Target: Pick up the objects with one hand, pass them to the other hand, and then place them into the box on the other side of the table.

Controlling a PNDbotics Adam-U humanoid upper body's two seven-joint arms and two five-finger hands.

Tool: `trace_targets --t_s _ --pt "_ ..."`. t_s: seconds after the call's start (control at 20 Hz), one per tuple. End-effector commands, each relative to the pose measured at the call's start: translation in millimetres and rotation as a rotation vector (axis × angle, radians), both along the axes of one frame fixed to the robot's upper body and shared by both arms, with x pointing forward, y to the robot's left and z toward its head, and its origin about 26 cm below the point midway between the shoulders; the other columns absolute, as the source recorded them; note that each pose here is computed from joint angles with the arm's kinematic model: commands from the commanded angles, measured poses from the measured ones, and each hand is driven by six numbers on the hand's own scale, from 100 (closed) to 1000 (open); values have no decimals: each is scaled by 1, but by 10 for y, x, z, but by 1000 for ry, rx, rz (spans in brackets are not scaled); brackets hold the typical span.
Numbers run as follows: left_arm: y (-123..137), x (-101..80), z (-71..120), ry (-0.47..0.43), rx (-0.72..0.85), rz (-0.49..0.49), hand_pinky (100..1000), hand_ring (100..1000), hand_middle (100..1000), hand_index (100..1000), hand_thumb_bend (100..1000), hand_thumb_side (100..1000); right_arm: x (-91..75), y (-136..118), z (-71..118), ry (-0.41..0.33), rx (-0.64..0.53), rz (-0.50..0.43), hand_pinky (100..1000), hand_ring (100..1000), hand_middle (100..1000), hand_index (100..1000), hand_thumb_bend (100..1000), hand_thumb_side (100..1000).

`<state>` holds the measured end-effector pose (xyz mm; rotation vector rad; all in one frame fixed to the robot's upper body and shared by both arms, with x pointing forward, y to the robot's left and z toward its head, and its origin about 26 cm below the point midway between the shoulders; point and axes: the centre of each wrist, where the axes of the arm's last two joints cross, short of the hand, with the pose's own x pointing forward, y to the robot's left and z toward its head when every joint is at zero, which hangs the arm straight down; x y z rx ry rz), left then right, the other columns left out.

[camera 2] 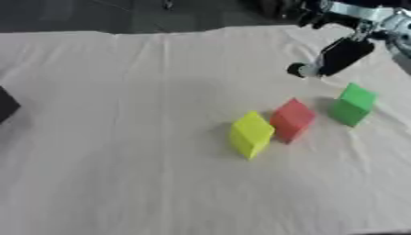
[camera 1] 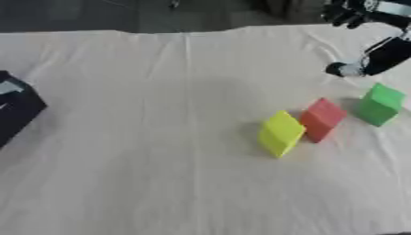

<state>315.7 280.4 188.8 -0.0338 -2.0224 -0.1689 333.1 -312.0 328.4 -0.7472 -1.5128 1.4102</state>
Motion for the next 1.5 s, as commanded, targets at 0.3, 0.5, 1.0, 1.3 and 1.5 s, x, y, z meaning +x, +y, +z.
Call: trace_targets --t_s 0.3,0.5,1.0,1.3,1.5 --pt "35 1 67 -7 41 9 846 942 907 807 135 834 0 103 -36 42 -165 93 891 884 857 875 397 100" --pt "19 4 62 -2 44 5 845 941 904 805 132 837 70 153 -164 76 -234 150 909 889 853 872 396 100" --pt "4 6 35 13 57 -1 838 940 902 803 127 844 254 170 -412 11 -380 182 942 906 865 894 397 102" --pt "-3 8 21 19 62 -2 836 938 900 803 125 850 317 174 -473 31 -424 226 946 912 876 909 398 103" --pt "-3 10 13 23 68 -1 834 938 899 802 123 851 311 160 -448 46 -436 256 951 918 882 916 398 100"
